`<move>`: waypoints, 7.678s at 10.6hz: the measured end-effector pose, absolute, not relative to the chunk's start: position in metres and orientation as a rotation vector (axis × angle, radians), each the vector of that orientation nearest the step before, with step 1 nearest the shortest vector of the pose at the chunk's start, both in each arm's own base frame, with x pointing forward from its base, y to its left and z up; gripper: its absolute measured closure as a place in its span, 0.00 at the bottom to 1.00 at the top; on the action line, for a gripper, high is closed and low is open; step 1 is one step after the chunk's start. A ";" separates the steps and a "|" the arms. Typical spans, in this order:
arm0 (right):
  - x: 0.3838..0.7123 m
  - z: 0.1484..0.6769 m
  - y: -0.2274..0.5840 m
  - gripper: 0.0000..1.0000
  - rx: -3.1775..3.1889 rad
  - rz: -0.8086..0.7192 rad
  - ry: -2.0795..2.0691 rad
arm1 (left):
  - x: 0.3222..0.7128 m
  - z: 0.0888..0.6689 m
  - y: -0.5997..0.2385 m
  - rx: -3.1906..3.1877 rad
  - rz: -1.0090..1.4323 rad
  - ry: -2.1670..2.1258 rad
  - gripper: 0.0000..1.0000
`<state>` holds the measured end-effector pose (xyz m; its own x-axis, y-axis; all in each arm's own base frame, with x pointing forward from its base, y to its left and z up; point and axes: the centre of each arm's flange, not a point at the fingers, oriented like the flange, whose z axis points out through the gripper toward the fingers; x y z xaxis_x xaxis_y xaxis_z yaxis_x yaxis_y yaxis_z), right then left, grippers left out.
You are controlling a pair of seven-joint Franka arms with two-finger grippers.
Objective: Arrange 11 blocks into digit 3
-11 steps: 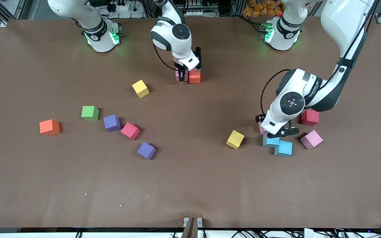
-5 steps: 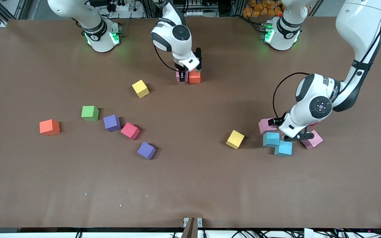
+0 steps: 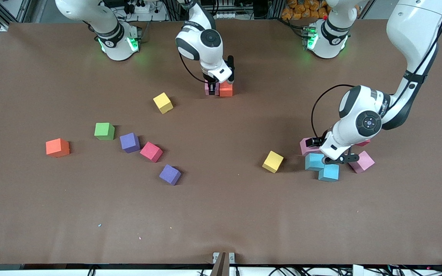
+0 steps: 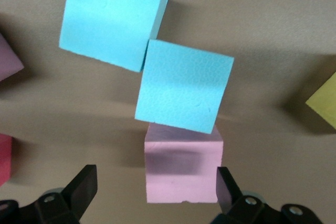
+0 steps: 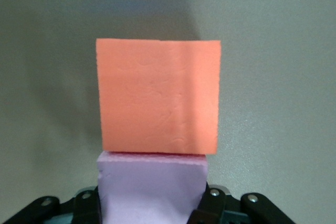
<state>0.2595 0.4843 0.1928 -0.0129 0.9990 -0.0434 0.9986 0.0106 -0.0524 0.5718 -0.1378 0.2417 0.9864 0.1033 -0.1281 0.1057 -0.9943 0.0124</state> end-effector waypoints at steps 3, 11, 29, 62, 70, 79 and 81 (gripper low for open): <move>0.261 0.193 0.486 0.34 -2.203 0.100 -2.228 | 0.573 0.226 -0.143 3.085 -0.189 0.169 0.00; 0.279 0.252 0.485 0.00 -2.238 0.125 -2.199 | 0.573 0.201 -0.146 3.045 -0.189 0.204 0.28; 0.385 0.256 0.302 0.00 -2.925 0.401 -1.200 | 0.538 0.310 -0.268 2.658 -0.181 1.755 0.40; 0.415 0.266 0.297 0.42 -3.061 0.344 -0.841 | 0.305 0.245 -0.388 2.224 -0.354 2.135 0.40; 0.434 0.262 0.307 0.47 -3.088 0.325 -0.742 | 0.286 0.220 -0.383 2.205 -0.400 2.126 0.40; 0.440 0.269 0.313 0.47 -3.102 0.317 -0.690 | 0.301 0.220 -0.376 2.205 -0.360 2.107 0.40; 0.437 0.271 0.320 0.47 -3.107 0.312 -0.665 | 0.301 0.220 -0.376 2.206 -0.360 2.106 0.40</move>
